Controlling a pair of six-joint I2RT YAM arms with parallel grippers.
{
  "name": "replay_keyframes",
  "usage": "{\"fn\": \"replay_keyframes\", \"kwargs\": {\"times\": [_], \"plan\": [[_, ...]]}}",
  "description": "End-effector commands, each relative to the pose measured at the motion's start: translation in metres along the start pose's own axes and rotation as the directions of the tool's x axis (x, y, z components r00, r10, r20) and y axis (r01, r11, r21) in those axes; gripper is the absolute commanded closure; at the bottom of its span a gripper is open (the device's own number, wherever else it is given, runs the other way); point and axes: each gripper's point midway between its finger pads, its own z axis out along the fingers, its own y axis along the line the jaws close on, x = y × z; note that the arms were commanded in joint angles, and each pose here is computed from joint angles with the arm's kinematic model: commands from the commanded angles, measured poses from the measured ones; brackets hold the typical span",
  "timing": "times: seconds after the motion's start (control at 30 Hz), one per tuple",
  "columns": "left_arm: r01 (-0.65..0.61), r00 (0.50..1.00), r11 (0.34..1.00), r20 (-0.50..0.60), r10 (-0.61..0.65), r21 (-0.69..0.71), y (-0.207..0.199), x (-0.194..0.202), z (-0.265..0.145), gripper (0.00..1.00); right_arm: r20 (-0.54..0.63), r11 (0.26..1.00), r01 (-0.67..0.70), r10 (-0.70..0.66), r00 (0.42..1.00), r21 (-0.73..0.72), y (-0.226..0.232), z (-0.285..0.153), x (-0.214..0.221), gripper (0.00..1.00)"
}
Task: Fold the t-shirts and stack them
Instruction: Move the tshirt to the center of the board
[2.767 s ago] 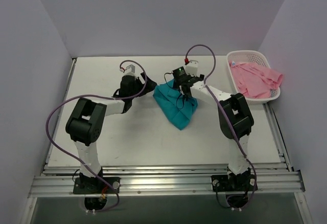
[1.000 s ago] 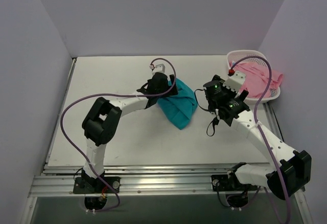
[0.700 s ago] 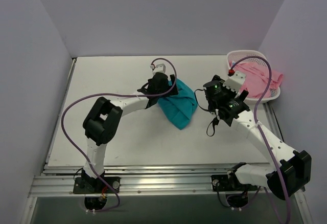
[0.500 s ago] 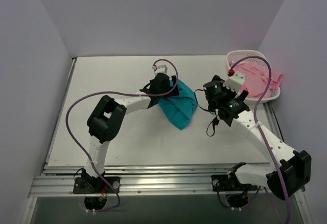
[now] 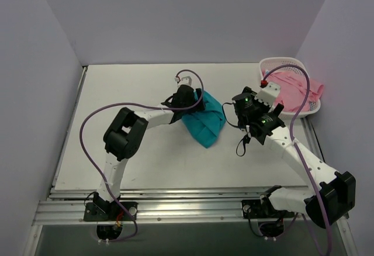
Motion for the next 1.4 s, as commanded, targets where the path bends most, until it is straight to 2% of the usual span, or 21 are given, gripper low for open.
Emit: {"fn": "replay_keyframes", "kwargs": {"times": [0.0,0.23,0.37,0.5,0.53,0.57,0.7,0.77,1.0,1.13,1.27,1.37], "plan": [[0.022,0.998,0.997,0.063,-0.026,0.069,-0.023,-0.026,0.001,0.12,0.023,1.000,0.000,-0.001,1.000,0.029,-0.006,0.002,-0.003,0.00],[0.031,0.998,0.996,0.060,-0.036,0.089,-0.030,-0.028,0.004,0.42,0.020,0.999,0.007,-0.008,1.000,0.036,-0.007,0.004,0.000,0.00],[0.032,0.998,0.994,0.056,-0.038,0.108,-0.035,-0.027,0.005,0.49,0.023,0.999,0.009,-0.009,1.000,0.040,-0.007,0.004,0.000,0.00],[0.024,0.998,0.993,0.060,-0.031,0.118,-0.038,-0.029,0.006,0.76,0.023,0.999,0.011,-0.012,1.000,0.044,-0.008,0.004,0.001,0.00],[0.018,0.998,0.993,0.065,-0.026,0.117,-0.041,-0.034,0.004,0.94,0.024,0.999,0.009,-0.010,1.000,0.043,-0.008,0.004,0.001,0.00],[0.013,0.997,0.993,0.072,-0.021,0.114,-0.041,-0.037,0.002,0.97,0.023,0.999,0.008,-0.009,1.000,0.044,-0.008,0.004,0.001,0.00],[-0.021,0.987,0.994,0.163,0.003,0.105,-0.048,-0.085,-0.023,0.98,0.014,1.000,-0.010,0.009,1.000,0.024,-0.006,0.003,0.004,0.00],[-0.039,0.971,0.994,0.237,0.013,0.106,-0.051,-0.127,-0.050,0.98,0.002,1.000,-0.024,0.024,1.000,-0.009,-0.001,0.000,0.005,0.00],[-0.094,0.868,0.989,0.496,0.026,0.114,-0.074,-0.260,-0.163,0.98,-0.031,0.989,-0.076,0.073,0.997,-0.131,0.021,-0.012,0.007,0.01],[-0.126,0.844,0.989,0.532,0.063,0.083,-0.076,-0.294,-0.194,0.98,-0.069,0.977,-0.091,0.079,0.994,-0.191,0.037,-0.016,0.018,0.01],[-0.133,0.823,0.989,0.562,0.079,0.057,-0.073,-0.311,-0.213,0.98,-0.126,0.956,-0.110,0.078,0.989,-0.271,0.059,-0.019,0.041,0.02],[-0.113,0.778,0.994,0.622,0.090,-0.002,-0.057,-0.319,-0.242,0.98,-0.164,0.947,-0.116,0.069,0.984,-0.298,0.072,-0.018,0.059,0.03]]}}
